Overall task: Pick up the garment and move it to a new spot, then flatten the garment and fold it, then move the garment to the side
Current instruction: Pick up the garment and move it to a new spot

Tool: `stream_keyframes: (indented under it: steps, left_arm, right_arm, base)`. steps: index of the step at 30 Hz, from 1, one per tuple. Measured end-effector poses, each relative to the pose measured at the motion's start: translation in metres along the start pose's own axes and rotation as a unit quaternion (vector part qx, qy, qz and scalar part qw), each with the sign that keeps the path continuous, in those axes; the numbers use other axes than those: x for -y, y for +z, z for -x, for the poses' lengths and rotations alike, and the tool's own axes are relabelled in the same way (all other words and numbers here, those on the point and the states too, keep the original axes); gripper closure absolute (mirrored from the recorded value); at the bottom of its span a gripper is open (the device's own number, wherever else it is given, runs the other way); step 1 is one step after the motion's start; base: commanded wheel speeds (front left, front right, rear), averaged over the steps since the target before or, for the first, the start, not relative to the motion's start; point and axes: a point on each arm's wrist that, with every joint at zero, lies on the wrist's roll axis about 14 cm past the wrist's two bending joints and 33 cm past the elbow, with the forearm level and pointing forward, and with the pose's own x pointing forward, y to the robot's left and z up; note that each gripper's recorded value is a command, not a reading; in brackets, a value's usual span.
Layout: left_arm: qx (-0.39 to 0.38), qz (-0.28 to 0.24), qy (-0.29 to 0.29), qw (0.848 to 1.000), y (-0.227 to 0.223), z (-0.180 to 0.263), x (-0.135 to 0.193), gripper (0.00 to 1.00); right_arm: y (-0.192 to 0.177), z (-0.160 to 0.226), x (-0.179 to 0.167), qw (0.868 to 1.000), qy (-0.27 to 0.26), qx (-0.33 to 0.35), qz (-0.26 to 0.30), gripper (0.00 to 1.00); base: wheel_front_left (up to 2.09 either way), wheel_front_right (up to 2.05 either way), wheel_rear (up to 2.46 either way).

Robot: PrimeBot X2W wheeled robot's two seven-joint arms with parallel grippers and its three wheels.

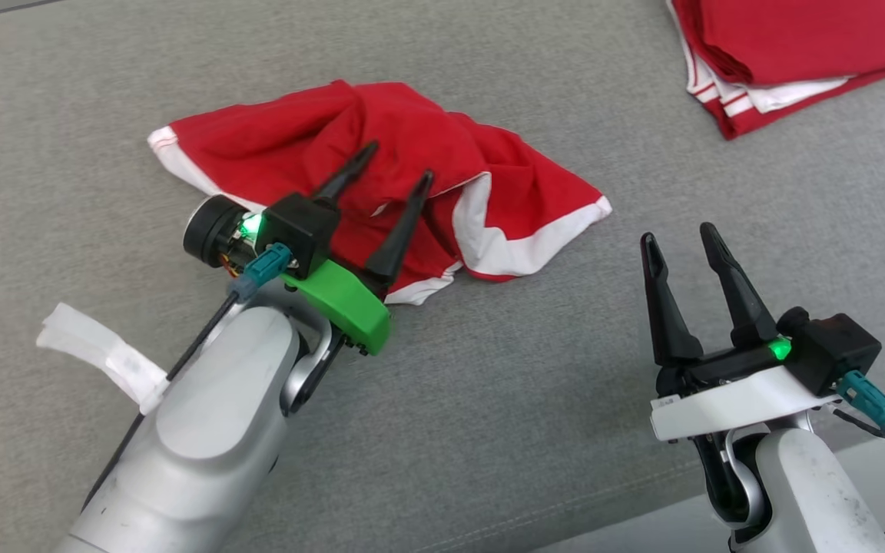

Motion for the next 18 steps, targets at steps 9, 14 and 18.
stream_keyframes:
  steps: [9, 14, 18]
  left_arm:
    - [0.105, -0.018, 0.099, 0.989, 0.064, 0.058, -0.011, 0.00]
    - [0.141, -0.002, 0.171, 0.975, 0.079, 0.116, -0.012, 0.00]
    - [0.127, 0.007, 0.235, 0.964, 0.065, 0.160, -0.017, 0.00]
  right_arm:
    - [0.003, 0.006, -0.032, 0.999, 0.046, 0.002, -0.016, 0.00]
    - [0.010, 0.015, -0.049, 0.997, 0.070, 0.010, -0.021, 0.00]
    - [0.015, 0.019, -0.061, 0.996, 0.087, 0.017, -0.025, 0.00]
  base:
    - [0.00, 0.00, 0.00]
    - [0.00, 0.00, 0.00]
    - [0.00, 0.00, 0.00]
